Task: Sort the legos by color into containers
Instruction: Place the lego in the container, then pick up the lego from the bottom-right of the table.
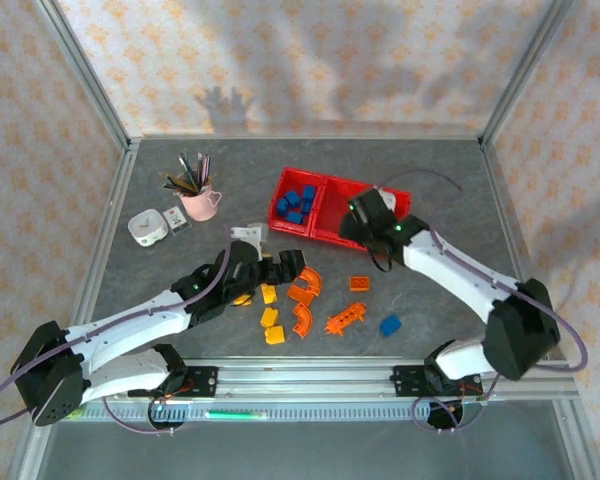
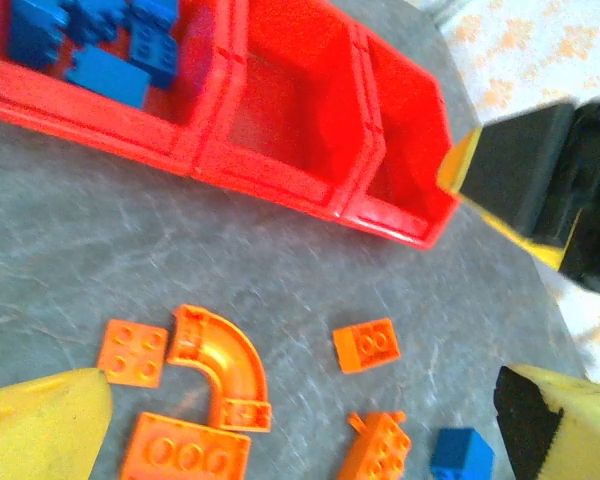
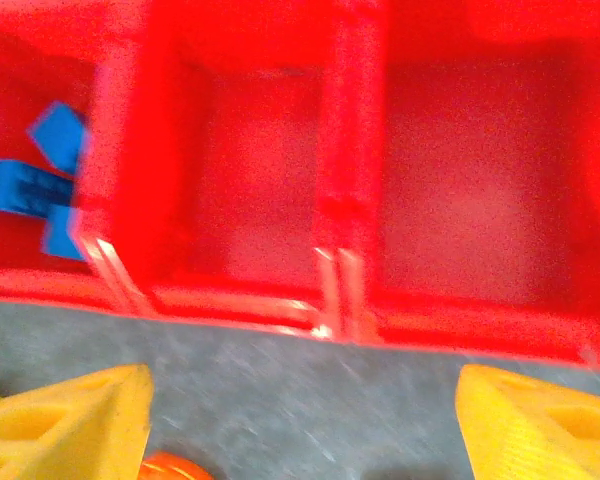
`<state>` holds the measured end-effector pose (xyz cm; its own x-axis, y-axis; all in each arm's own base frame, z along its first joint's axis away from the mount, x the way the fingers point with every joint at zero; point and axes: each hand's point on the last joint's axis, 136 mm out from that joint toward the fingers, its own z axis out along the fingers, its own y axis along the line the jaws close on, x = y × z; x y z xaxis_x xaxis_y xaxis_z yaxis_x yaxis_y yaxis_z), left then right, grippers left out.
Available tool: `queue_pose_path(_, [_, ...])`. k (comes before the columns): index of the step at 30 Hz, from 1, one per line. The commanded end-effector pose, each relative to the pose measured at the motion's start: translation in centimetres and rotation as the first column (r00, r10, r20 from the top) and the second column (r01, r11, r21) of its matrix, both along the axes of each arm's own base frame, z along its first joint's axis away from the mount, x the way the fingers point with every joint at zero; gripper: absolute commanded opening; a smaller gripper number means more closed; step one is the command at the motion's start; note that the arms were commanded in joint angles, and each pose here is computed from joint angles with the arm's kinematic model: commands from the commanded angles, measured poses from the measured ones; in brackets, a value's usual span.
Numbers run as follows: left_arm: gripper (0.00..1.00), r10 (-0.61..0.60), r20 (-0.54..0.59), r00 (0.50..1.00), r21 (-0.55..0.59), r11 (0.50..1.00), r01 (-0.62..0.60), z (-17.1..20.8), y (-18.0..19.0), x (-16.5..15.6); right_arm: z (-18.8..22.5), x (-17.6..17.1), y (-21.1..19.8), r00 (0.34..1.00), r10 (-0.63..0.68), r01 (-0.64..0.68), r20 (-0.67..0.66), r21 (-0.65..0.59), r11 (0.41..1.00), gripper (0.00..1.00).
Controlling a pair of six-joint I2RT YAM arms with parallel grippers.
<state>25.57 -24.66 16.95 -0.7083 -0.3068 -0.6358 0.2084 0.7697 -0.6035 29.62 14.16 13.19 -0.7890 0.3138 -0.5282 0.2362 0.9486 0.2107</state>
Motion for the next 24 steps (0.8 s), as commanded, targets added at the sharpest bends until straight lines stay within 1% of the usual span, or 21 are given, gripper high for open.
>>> queue_pose_path(1, [0.99,0.013,-0.014,1.000,-0.002,1.000,-0.013,-0.3,-0.5,-0.3,-1.3,-3.7,-3.3,0.990,-0.130,0.128,-0.057,-0.034,0.991,0.80])
queue_pose_path(5, [0.99,-0.023,-0.017,1.000,-0.010,1.000,0.023,-0.3,-1.8,-1.2,-2.5,-7.1,-5.2,0.972,-0.218,0.214,-0.091,-0.053,0.975,0.81])
queue_pose_path(9, [0.99,-0.064,-0.011,0.998,0.010,0.998,0.064,-0.2,-2.9,-1.9,-4.2,-9.6,-5.6,0.952,-0.273,0.266,-0.136,-0.066,0.962,0.82])
queue_pose_path(16, [0.99,-0.099,-0.016,0.995,0.027,0.995,0.099,-0.7,-3.6,-2.6,-7.2,-12.8,-5.5,0.923,-0.327,0.320,-0.204,-0.067,0.945,0.84])
queue_pose_path(24, [0.99,-0.108,-0.019,0.994,0.041,0.993,0.109,-1.0,-3.6,-2.7,-9.1,-15.1,-5.5,0.899,-0.375,0.363,-0.228,-0.094,0.927,0.86])
